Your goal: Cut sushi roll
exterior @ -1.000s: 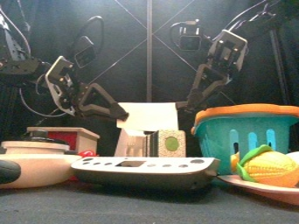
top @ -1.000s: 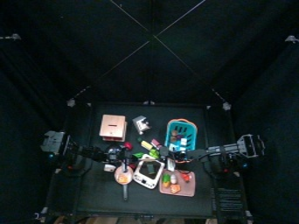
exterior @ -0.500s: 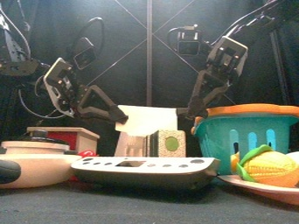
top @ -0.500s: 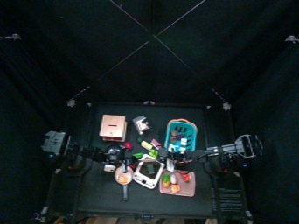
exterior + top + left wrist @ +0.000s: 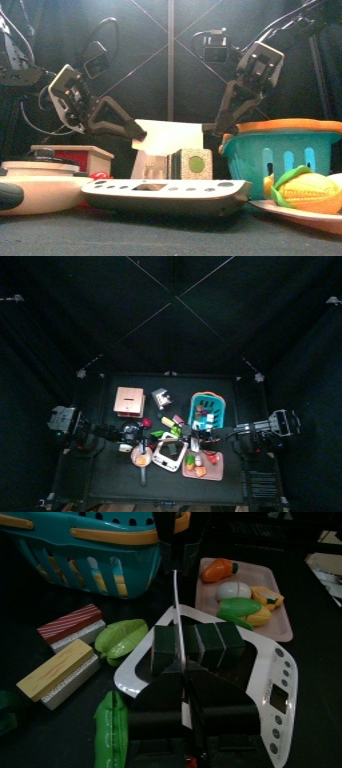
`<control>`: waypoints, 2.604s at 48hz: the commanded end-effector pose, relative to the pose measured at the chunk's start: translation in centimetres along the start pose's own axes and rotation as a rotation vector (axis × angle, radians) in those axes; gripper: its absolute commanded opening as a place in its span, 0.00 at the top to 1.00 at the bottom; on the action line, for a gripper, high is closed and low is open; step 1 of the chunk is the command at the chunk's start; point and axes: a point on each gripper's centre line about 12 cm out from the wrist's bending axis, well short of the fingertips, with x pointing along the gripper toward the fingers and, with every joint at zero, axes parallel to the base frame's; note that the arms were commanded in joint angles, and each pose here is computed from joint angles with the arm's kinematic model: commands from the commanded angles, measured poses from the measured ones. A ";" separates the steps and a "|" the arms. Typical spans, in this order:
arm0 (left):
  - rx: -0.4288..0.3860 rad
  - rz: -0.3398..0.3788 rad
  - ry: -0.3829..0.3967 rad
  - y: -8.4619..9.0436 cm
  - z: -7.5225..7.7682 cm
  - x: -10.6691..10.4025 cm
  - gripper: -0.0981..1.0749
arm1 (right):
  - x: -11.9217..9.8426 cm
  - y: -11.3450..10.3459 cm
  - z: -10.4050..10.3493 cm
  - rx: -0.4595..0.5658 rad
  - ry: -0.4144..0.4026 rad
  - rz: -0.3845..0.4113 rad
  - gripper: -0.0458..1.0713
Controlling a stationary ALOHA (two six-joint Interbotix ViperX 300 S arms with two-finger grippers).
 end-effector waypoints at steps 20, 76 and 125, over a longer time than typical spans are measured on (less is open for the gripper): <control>0.002 -0.021 -0.025 -0.7 0.6 0.6 0.66 | -0.4 -0.4 1.1 0.012 -0.030 -0.006 0.53; -0.020 0.024 0.061 0.1 -0.8 1.8 0.66 | 2.5 -1.7 0.1 0.021 0.068 -0.055 0.53; -0.005 -0.003 -0.062 0.2 3.3 0.4 0.66 | -2.2 -1.4 3.7 0.003 -0.080 -0.048 0.53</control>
